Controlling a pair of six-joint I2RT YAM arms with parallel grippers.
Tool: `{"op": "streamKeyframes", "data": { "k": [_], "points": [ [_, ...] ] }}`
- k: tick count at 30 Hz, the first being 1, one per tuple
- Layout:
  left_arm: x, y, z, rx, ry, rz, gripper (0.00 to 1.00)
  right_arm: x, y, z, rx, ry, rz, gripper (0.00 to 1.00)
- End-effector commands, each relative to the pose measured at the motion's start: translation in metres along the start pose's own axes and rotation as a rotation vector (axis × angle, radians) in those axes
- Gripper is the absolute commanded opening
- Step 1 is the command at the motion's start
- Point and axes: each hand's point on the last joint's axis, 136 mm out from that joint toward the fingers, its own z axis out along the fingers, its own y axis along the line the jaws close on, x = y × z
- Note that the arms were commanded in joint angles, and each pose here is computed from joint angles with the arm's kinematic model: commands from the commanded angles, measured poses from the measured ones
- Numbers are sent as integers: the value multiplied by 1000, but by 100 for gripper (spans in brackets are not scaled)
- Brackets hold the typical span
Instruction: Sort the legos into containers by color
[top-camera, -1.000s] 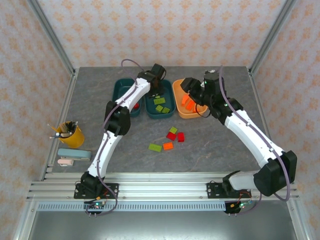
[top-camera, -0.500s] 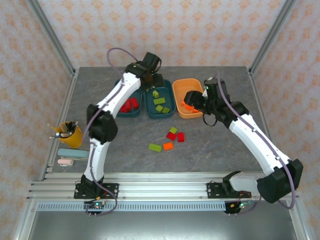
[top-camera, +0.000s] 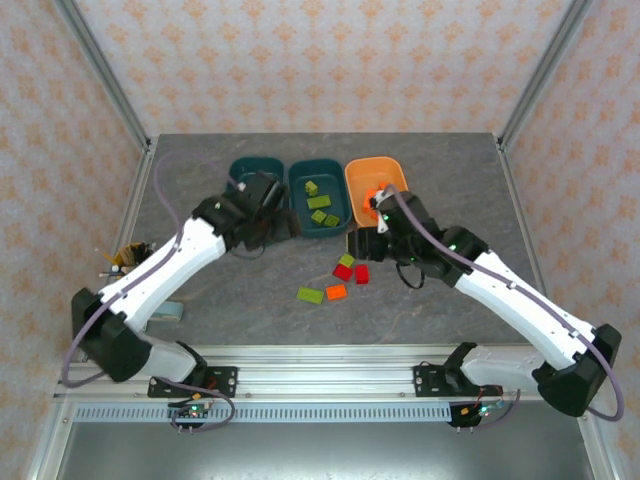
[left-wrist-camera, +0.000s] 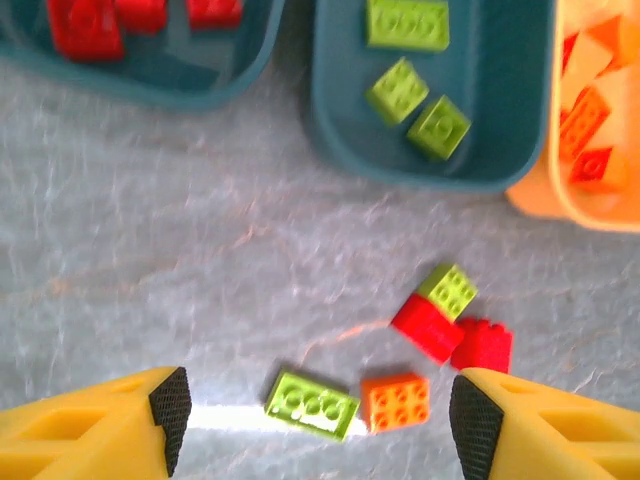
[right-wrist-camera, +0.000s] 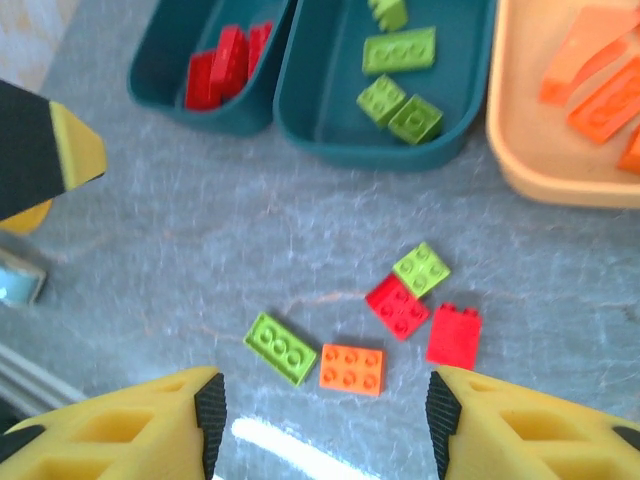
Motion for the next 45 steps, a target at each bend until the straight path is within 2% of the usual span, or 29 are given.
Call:
{"op": "streamKeyframes", "data": {
  "k": [1,5,8,11,16,25,37,45],
  "points": [
    [22,27,-9,-34,-44,-57,73,36,-7,22,95,102,-36,59],
    [59,52,-12,-37,-38,-66,73,78,-10,53,202,242,32,64],
    [78,69,-13,-43,-33,-75,73,105,0,73,244,323,8,72],
    [87,82,-15,-38,-33,-93,73,122,1,92,274,373,9,75],
    [88,87,-25,-15,-46,-86,74,130,-10,114,349,404,-9,78],
    [88,85,-34,24,-47,-82,74,133,-20,150,367,472,14,74],
    [86,83,-35,30,-52,-84,75,130,-22,166,332,501,63,70],
    [85,79,-34,34,-54,-88,75,130,-27,172,355,494,114,58]
  ]
}}
